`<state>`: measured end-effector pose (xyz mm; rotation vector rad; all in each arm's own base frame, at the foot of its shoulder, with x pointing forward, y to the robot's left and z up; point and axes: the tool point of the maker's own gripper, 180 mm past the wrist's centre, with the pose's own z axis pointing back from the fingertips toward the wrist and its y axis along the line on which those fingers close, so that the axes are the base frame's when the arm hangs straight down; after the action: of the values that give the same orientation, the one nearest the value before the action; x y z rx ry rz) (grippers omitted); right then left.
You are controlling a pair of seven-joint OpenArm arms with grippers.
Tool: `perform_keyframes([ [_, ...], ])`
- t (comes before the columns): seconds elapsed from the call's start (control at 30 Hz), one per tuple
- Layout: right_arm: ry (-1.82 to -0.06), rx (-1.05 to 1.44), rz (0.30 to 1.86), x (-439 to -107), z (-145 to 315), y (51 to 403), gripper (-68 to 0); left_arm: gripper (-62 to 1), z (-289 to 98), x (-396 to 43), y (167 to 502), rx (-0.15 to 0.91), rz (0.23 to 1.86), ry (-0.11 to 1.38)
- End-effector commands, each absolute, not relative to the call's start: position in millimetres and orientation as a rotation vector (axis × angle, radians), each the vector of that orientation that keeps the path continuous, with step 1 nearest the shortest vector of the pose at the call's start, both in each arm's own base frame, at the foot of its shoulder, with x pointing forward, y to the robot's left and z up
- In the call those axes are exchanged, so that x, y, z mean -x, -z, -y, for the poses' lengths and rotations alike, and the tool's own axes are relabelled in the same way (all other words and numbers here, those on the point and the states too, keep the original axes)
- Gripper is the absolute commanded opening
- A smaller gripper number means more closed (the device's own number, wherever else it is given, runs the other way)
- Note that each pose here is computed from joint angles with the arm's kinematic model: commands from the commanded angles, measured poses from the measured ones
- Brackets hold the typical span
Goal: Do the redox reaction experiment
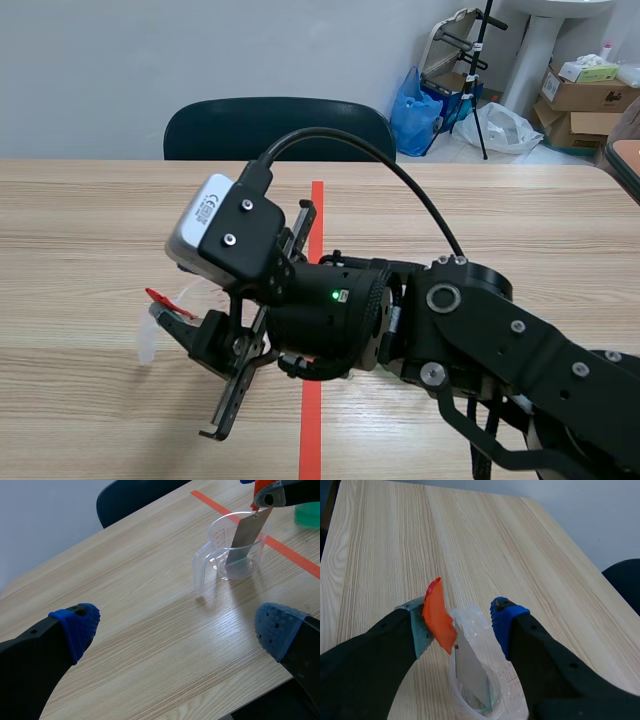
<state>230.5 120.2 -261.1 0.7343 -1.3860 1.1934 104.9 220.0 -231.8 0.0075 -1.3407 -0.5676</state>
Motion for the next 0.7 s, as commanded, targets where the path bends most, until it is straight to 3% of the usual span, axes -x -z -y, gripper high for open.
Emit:
perform_keyframes([
  [0.0,-1.184,-0.744,1.426,-233.2,-120.1,249.9,-47.4,1.4,-217.4,-107.3,225.3,-0.004,1.37,0.561],
  [0.3,-1.176,-0.74,1.437,-236.1,-118.0,247.6,-67.1,1.4,-217.4,-107.3,225.3,-0.004,1.37,0.561],
  [0.67,-1.109,-0.685,1.436,-256.6,-105.2,224.5,-66.8,1.4,-217.4,-107.3,225.3,-0.004,1.37,0.561],
])
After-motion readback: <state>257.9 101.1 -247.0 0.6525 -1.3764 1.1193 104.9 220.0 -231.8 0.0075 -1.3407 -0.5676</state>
